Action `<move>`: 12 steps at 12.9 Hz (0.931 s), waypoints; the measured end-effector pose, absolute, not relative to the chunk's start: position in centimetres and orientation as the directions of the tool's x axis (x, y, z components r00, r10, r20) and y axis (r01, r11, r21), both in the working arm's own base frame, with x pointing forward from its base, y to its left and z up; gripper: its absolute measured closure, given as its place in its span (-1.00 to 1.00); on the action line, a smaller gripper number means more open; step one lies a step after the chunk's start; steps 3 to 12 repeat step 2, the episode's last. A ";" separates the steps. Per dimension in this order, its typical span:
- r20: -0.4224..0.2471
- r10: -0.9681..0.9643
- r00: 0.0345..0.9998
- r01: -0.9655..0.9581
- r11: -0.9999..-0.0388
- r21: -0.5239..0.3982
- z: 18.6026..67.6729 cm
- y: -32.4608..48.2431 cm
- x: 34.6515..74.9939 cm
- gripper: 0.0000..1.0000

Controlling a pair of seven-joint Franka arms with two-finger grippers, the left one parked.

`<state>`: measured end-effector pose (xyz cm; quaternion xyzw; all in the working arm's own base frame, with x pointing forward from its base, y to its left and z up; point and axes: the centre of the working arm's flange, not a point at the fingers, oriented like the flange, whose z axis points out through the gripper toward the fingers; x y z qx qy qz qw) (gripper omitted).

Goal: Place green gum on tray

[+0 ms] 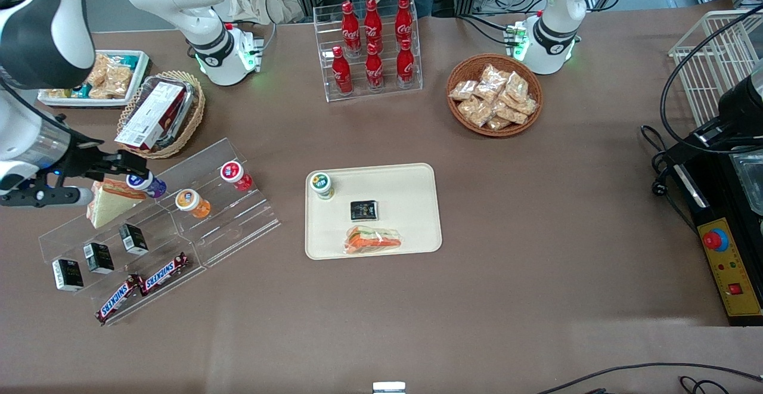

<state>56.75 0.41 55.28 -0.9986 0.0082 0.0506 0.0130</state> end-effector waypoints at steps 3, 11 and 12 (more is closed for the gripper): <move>-0.096 -0.016 0.995 -0.018 -1.000 -0.026 55.8 0.3 56.5 -0.97; -0.096 -0.016 0.995 -0.018 -1.000 -0.026 55.8 0.3 56.5 -0.97; -0.096 -0.016 0.995 -0.018 -1.000 -0.026 55.8 0.3 56.5 -0.97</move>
